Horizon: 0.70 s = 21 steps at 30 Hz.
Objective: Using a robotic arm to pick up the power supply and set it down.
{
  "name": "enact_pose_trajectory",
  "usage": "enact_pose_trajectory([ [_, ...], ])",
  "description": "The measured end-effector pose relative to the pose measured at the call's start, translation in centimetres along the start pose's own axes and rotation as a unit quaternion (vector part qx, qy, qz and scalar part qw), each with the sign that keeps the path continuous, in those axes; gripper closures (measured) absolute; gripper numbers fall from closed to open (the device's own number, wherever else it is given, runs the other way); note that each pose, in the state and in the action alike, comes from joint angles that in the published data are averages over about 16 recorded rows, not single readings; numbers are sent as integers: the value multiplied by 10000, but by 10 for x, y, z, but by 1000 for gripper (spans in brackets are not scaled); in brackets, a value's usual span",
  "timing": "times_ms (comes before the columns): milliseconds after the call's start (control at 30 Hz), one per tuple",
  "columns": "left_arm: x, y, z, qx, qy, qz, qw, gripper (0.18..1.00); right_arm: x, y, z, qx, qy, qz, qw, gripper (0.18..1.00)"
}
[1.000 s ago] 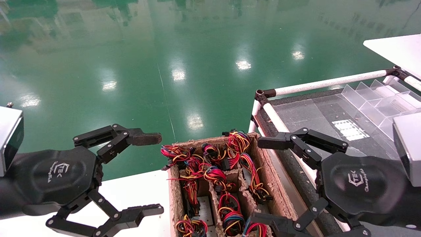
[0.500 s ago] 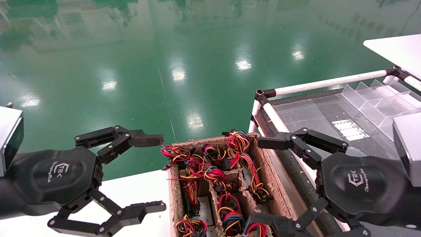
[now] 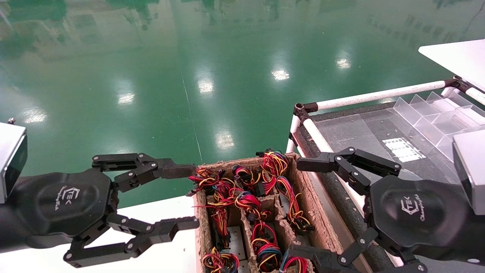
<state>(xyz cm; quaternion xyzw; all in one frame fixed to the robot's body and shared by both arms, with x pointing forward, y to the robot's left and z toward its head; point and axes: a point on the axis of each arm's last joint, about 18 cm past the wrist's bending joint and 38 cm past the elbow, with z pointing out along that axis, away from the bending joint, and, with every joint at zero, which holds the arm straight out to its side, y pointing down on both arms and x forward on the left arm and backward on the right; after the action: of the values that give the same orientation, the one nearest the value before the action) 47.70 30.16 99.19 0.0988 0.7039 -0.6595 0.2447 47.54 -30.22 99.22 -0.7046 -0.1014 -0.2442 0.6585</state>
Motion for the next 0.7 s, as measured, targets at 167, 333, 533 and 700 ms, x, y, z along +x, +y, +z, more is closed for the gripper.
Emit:
enact_pose_trajectory([
  [167,0,0,0,0,0,0,10000,577,0,0,0,0,0,0,10000,178],
  [333,0,0,0,0,0,0,10000,699,0,0,0,0,0,0,10000,178],
  [533,0,0,0,0,0,0,10000,823,0,0,0,0,0,0,10000,178],
  [700,0,0,0,0,0,0,10000,898,0,0,0,0,0,0,10000,178],
])
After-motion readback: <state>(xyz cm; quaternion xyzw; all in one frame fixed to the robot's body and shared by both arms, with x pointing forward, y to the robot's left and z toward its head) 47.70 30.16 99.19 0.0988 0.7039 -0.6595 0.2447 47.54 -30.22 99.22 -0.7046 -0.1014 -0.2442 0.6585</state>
